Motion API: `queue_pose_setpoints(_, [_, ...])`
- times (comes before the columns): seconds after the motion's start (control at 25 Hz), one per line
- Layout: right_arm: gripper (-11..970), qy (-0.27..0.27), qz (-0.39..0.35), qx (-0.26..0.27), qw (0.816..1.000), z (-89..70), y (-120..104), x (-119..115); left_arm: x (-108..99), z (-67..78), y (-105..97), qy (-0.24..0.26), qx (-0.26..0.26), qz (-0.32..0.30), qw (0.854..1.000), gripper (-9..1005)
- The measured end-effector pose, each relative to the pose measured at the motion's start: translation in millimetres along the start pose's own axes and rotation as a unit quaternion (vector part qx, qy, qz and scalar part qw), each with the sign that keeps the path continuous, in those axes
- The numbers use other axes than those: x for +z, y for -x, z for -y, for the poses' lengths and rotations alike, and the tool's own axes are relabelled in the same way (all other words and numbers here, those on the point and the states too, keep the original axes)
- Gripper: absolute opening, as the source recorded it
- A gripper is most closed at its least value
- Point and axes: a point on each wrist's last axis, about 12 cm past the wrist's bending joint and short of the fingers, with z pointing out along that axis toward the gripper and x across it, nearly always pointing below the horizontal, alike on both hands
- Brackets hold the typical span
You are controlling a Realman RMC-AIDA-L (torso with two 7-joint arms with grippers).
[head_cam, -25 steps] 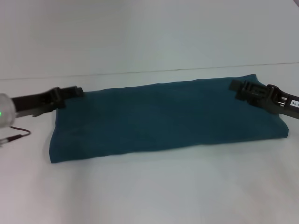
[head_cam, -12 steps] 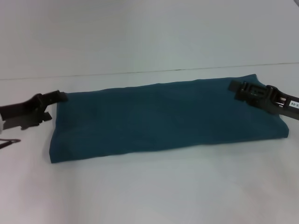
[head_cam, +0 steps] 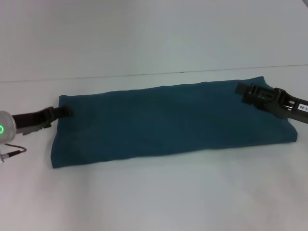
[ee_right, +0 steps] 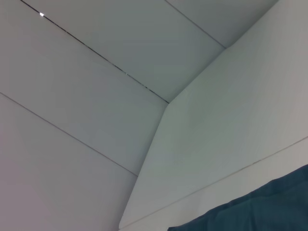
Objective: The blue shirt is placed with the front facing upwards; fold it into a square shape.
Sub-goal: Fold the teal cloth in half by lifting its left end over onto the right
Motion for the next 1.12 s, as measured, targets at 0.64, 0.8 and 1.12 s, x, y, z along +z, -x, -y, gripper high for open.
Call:
queue_pose_setpoints(0.64, [699,0.000,0.000,0.002,1.000,-0.1,0.5,-0.4,9.1,-2.8,-8.1,0.021,-0.027,-0.003,0.999,884])
queue_pose_setpoints(0.8, [699,0.000,0.000,0.001,1.000,-0.1,0.5,-0.4,9.6,-2.5,-8.8,0.023,-0.023,-0.006,0.999,883])
queue_pose_setpoints(1.12, [699,0.000,0.000,0.000,1.000,0.0,0.7,-0.5,9.7,-2.7,-8.8,0.025,-0.019,-0.008,0.999,883])
